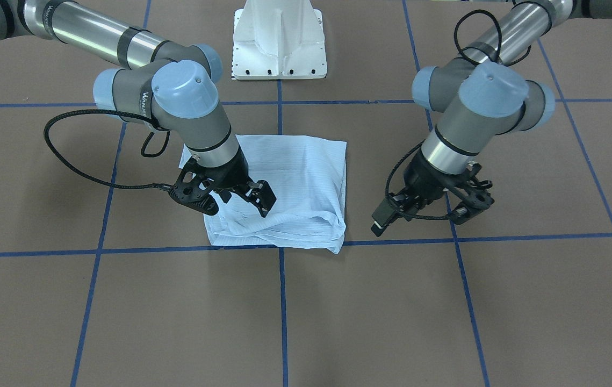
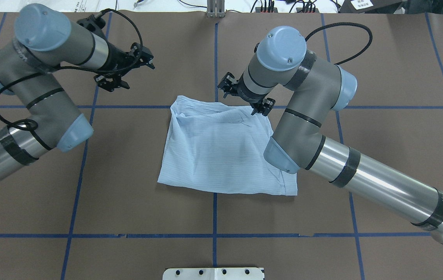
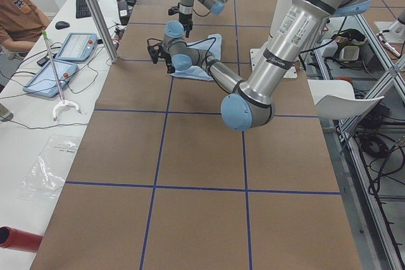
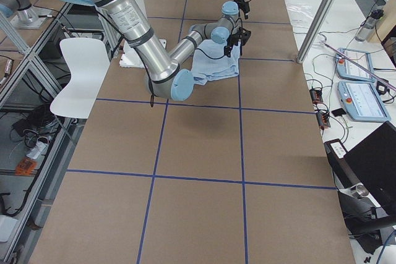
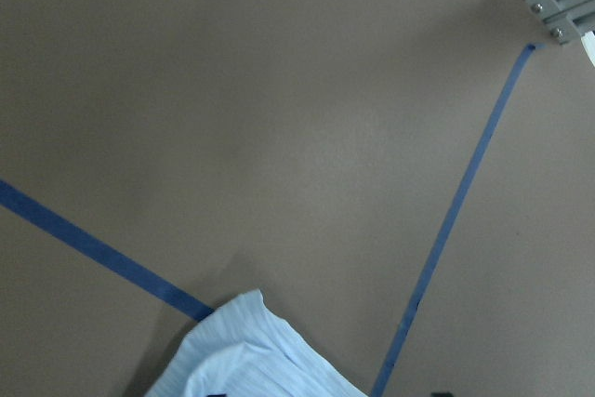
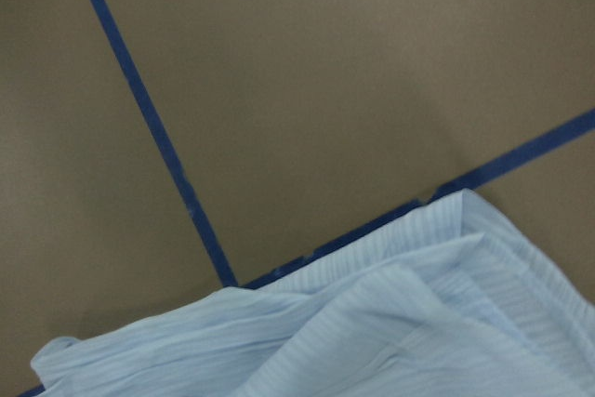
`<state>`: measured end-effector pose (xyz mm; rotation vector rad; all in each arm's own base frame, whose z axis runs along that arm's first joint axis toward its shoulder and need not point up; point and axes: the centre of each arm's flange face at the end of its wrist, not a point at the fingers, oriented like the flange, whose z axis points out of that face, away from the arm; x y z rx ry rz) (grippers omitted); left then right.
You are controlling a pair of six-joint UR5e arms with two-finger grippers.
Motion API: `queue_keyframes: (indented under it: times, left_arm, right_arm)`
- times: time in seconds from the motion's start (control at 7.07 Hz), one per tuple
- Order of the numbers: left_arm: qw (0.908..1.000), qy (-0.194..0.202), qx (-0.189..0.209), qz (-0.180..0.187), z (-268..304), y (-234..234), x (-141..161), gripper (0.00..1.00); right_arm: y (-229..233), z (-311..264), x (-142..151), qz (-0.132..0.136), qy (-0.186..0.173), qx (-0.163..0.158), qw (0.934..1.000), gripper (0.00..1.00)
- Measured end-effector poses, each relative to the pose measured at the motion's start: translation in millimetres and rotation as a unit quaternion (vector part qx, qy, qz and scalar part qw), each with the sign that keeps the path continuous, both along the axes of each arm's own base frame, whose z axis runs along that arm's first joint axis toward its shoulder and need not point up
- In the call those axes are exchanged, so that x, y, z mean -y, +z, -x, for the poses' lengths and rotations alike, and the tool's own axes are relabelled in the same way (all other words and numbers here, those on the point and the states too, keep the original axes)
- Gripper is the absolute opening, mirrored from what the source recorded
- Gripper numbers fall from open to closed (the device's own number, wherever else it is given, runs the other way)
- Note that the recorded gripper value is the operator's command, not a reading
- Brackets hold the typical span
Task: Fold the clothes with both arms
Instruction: 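Open both grippers and raise them away from the shirt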
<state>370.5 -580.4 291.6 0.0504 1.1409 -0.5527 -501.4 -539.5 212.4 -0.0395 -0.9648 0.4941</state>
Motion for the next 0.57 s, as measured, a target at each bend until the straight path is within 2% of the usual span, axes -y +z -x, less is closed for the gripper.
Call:
queue_keyframes:
  times: [0.14,0.28,0.42,0.57]
  left_arm:
    - [0.9991,0.009,0.025,-0.034,32.2,23.9,3.7,0.99]
    - [0.9959,0.016,0.056,-0.069,67.2,51.9,9.4,0.99]
    - [0.9906,0.026,0.089,-0.101,107.7,81.8,14.6,0.99]
    - [0.9828,0.042,0.120,-0.134,157.3,113.1,18.2,0.99]
  right_arm:
    - [12.0,-25.9,19.3,-0.042,-0.022,-0.030,0.9984,1.00]
    - [30.5,-62.1,44.8,-0.087,-0.052,-0.072,0.9922,1.00]
    - [54.2,-108.9,72.4,-0.121,-0.085,-0.113,0.9825,1.00]
    - [85.0,-164.5,96.9,-0.144,-0.117,-0.139,0.9728,1.00]
